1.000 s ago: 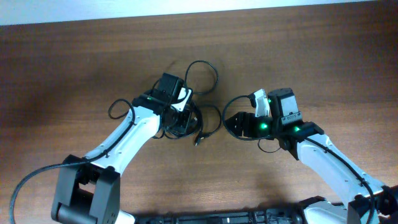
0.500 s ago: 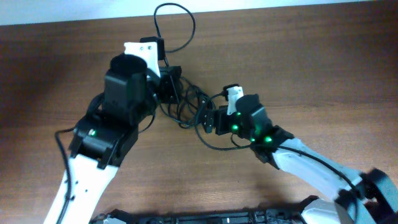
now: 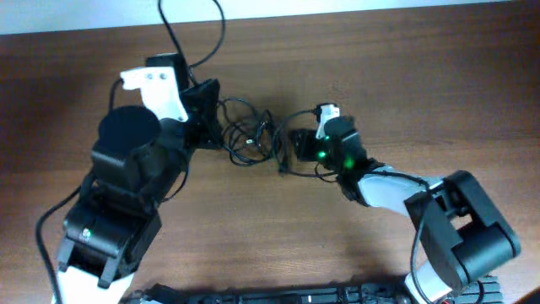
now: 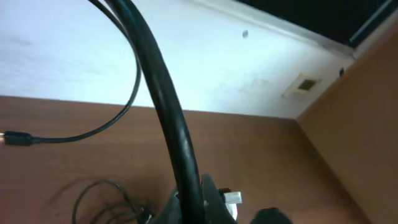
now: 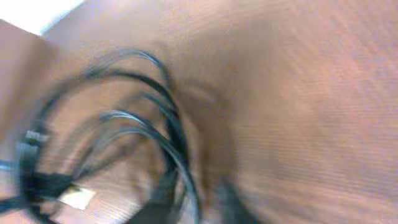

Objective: Untangle cables
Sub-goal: 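Pull the cable with the left gripper out to the far left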

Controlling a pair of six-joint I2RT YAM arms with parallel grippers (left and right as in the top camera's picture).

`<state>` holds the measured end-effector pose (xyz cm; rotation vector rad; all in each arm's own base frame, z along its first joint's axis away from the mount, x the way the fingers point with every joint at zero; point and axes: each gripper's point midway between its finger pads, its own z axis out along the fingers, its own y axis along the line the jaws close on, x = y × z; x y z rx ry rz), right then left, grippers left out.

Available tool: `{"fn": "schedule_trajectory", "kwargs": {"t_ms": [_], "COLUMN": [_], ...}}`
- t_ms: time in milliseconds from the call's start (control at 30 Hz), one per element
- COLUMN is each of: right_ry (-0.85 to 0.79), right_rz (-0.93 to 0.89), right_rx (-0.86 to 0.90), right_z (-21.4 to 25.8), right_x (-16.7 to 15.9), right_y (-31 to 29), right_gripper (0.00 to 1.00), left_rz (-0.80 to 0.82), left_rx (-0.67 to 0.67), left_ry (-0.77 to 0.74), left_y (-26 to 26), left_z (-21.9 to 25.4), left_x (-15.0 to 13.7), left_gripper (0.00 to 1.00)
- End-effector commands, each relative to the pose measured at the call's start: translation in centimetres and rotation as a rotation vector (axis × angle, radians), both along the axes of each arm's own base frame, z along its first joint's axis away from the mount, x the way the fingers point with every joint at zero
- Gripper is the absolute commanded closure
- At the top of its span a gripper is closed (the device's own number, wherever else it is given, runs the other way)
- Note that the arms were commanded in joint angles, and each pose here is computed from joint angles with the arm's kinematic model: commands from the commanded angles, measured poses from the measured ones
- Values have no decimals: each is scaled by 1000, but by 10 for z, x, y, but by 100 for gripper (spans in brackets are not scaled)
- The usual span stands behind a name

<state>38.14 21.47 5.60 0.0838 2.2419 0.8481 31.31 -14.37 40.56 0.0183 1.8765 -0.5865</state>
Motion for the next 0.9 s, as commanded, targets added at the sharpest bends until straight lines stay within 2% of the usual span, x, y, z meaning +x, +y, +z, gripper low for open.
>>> {"fn": "schedule_trajectory", "kwargs": {"t_ms": [0,33,100,167,267,400,467,567,633,700,800,867], "right_ry": [-55,-68,-94,0,23,60,92,50,99,121,294,354], "right_rz": [245,230,96,-63,-134,-67,-26,25,-17,-77,-249,-317], "right_rx": [104,63,-6,137,240,196,145,24,-66,-124,-147,-150], "right_z": [31,26,22,27,38,14,-9,-31,-57,-65,-81,-75], "right_x": [-26,-28,-19,-10,-2,-21,-37,-42,-45,-41,-38,-34], "right_y": [45,52,49,43,46,84,97,98,83,64,10,-21], "right_gripper": [45,41,41,41,41,40,36,33,34,34,34,33], "left_rz": [46,53,-107,-184,-239,-89,123,138,167,244,471,590], "left_rx": [9,-33,-81,-61,-55,-7,51,53,61,127,149,164], "left_ry": [-52,-23,64,133,134,106,69,63,57,10,-81,-107], "left_y": [11,9,-27,-56,-78,-57,-22,-18,-13,6,60,88], "left_z": [16,13,-4,-27,-30,-31,-30,-28,-28,-19,12,23], "left_x": [-1,1,0,5,0,14,29,28,30,30,10,-5], "left_gripper": [100,100,100,100,100,100,100,100,100,100,100,100]}}
